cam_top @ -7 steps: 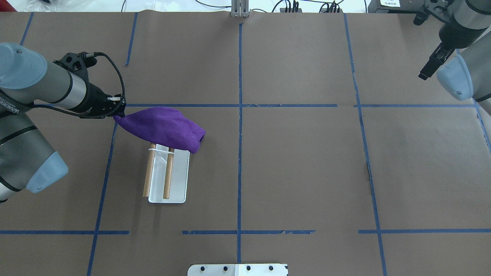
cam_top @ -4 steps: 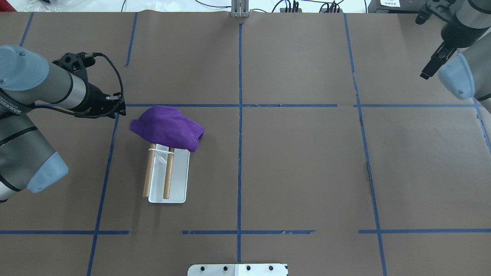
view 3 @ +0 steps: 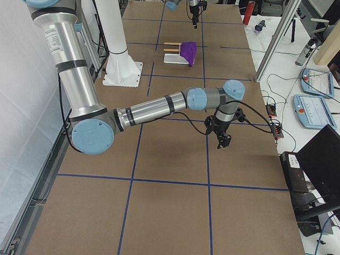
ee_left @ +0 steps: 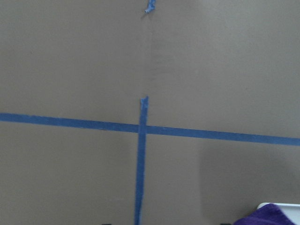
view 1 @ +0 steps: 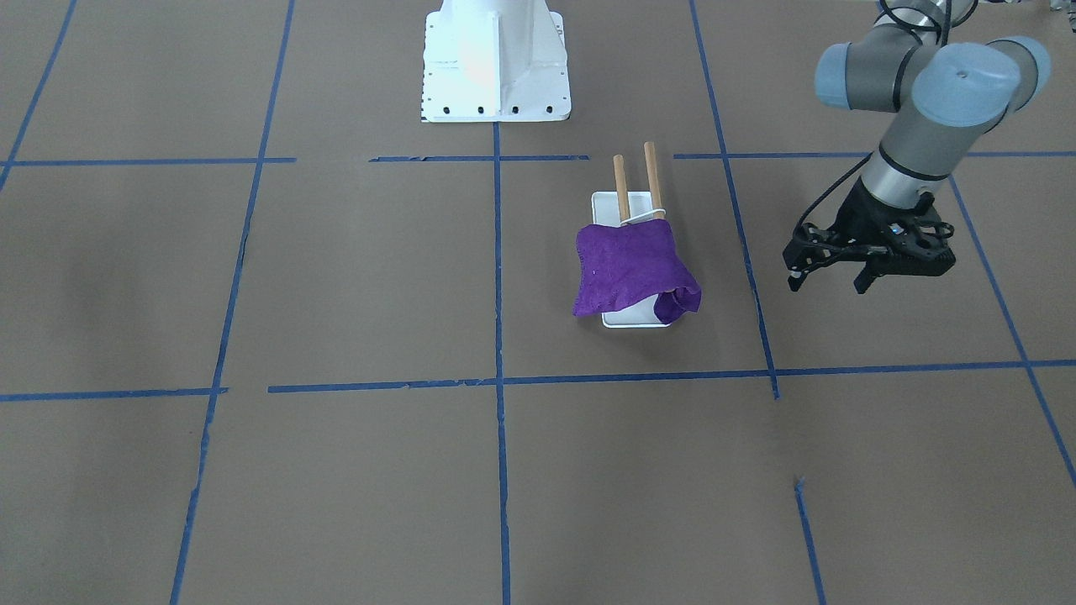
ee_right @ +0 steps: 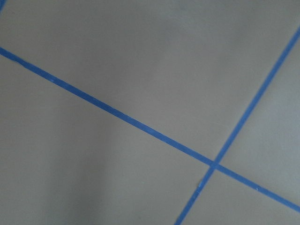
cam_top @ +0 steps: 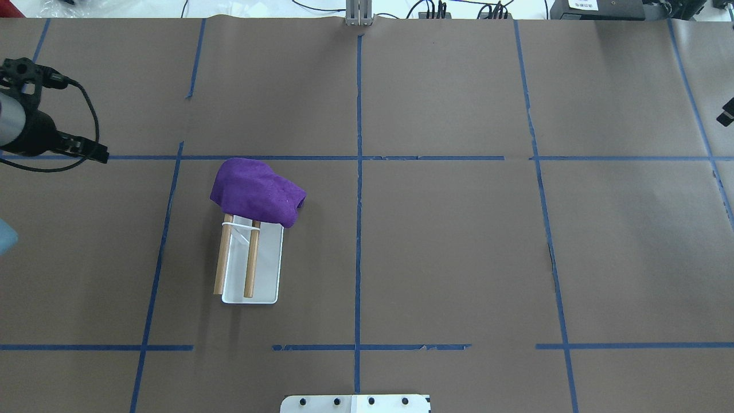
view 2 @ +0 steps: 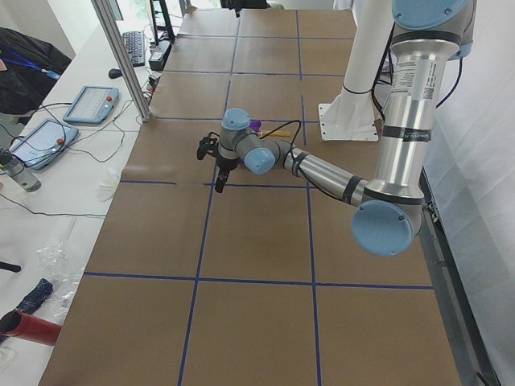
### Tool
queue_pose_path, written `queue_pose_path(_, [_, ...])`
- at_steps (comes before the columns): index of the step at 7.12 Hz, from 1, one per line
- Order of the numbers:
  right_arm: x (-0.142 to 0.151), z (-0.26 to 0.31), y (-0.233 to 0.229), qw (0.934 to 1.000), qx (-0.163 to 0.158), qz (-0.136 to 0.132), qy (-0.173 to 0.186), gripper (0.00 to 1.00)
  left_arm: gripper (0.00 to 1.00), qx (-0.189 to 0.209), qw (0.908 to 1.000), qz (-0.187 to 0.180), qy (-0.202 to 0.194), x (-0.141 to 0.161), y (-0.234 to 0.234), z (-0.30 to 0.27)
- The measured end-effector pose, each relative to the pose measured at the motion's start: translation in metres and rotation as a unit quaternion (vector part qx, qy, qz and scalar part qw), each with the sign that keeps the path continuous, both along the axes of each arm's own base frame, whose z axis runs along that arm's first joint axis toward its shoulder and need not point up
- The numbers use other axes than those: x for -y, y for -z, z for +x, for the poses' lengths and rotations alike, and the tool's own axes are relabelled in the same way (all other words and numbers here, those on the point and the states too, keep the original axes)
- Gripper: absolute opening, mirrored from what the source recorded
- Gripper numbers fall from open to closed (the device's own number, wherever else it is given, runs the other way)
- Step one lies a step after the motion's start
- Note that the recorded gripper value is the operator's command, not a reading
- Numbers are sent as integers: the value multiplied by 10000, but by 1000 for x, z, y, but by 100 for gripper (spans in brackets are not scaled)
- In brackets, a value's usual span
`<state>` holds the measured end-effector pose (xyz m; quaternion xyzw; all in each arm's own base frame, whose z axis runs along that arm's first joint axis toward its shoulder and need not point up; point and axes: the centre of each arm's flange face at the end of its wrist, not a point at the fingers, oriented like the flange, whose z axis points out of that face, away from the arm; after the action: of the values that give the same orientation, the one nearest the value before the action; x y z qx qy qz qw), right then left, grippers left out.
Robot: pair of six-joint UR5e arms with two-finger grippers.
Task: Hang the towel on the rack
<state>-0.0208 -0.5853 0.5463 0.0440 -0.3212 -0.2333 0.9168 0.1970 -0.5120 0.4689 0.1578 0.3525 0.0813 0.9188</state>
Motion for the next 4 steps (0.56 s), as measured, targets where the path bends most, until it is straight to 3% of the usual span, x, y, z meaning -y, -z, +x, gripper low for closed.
queue_pose_path(2, [-41, 63, -54, 9974, 40, -493, -531, 100, 100, 572, 9959, 299, -641, 15, -37, -103])
queue_pose_path(4, [-84, 99, -95, 9915, 284, -889, -910, 100, 100, 955, 9924, 219, -751, 20, -82, -203])
